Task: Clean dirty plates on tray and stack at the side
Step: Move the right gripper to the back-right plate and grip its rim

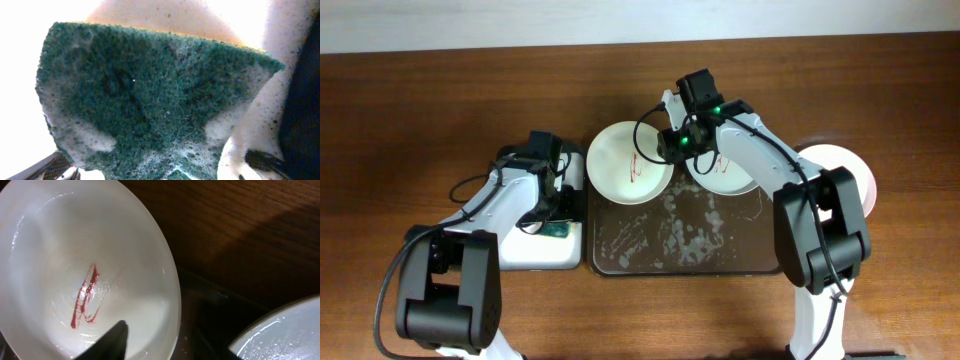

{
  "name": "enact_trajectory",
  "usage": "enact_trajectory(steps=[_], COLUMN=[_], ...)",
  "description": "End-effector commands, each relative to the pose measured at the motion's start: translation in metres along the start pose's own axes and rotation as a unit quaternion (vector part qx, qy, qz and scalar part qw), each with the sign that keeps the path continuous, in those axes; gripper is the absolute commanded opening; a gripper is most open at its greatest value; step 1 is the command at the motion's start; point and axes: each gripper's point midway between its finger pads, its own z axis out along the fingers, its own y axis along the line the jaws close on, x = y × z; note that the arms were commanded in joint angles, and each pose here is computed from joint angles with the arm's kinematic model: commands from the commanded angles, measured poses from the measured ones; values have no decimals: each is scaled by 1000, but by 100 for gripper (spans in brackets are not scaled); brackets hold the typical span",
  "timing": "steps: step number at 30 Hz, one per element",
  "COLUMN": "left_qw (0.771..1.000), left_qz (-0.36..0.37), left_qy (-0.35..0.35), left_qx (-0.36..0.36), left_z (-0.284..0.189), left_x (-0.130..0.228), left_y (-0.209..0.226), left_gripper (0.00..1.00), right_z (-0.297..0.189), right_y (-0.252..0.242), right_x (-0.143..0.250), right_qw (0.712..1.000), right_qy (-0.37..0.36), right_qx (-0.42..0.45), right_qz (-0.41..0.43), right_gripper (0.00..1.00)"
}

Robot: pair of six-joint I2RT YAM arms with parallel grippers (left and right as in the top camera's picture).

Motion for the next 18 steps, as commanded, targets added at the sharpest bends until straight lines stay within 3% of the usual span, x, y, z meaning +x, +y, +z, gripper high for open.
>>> enact_trajectory(steps=[1,18], left_qw=[1000,1000], left_qz=[2,2], left_qy=[-18,-18], left_qx=[6,6], left_z=[-9,-9], left_x=[-10,-10], left_y=[-2,-2], left_gripper=[92,92], right_z=[9,20], right_y=[-2,-2], right_x=[5,29], right_qw=[1000,998], right_qy=[11,41], right_qx=[7,15], right_qz=[11,48], right_gripper=[39,22])
